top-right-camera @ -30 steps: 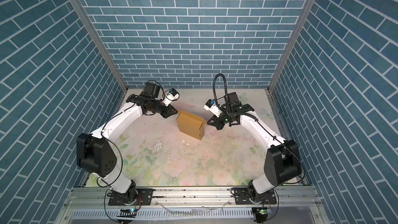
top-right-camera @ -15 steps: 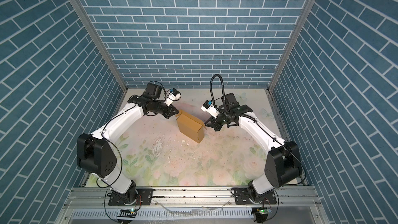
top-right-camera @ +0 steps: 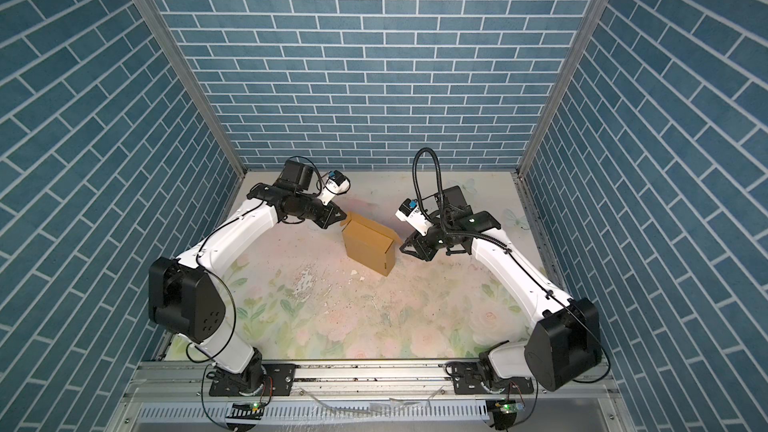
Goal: Assemble paper box
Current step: Fold and tuck the lid into the gap.
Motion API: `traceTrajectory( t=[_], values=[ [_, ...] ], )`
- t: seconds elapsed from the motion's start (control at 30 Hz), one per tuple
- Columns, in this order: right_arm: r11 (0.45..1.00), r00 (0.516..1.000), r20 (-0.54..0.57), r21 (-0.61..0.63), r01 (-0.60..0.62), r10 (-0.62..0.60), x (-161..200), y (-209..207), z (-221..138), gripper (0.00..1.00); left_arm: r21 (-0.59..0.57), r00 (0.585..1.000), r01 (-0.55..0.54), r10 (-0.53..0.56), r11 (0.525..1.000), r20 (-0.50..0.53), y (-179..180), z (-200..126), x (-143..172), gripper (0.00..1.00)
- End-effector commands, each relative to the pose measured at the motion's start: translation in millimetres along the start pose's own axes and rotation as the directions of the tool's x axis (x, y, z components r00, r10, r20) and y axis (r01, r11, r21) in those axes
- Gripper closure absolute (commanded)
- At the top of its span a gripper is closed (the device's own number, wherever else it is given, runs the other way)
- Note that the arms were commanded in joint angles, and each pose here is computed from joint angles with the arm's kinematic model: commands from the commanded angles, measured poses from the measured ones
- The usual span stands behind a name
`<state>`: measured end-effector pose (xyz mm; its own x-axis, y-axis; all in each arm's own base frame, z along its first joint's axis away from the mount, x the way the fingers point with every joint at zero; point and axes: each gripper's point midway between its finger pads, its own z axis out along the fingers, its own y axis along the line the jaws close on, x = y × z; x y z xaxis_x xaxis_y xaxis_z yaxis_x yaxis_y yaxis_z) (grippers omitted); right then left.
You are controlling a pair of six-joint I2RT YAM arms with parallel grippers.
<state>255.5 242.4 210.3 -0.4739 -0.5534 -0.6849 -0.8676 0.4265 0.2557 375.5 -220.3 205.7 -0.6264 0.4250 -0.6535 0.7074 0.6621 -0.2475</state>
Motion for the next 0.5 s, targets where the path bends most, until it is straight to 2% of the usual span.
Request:
traceTrajectory(
  t=[0.0, 0.1, 0.27, 0.47],
  values=[
    [0.997, 0.999, -0.019, 0.067, -0.027, 0.028, -0.2, -7.1, -6.0, 0.61, 0.034, 1.0, -0.01, 0.01, 0.999, 0.013, -9.3, 1.2, -2.3, 0.94],
    [0.989, 0.998, -0.007, 0.135, -0.056, 0.057, -6.0, -22.0, -5.7, 0.6, 0.033, 1.0, -0.006, 0.005, 0.999, 0.015, -9.2, 2.4, -2.2, 0.94],
    [0.986, 0.992, 0.01, 0.106, -0.126, 0.126, -15.2, -20.9, -1.3, 0.64, 0.021, 1.0, -0.011, 0.011, 1.0, 0.013, -9.4, 1.0, -1.3, 0.93],
    [0.986, 0.989, 0.02, 0.08, -0.147, 0.145, -15.9, -10.9, 3.2, 0.68, 0.014, 1.0, 0.001, -0.002, 1.0, 0.009, -7.7, 3.1, 0.8, 0.93]
  ],
)
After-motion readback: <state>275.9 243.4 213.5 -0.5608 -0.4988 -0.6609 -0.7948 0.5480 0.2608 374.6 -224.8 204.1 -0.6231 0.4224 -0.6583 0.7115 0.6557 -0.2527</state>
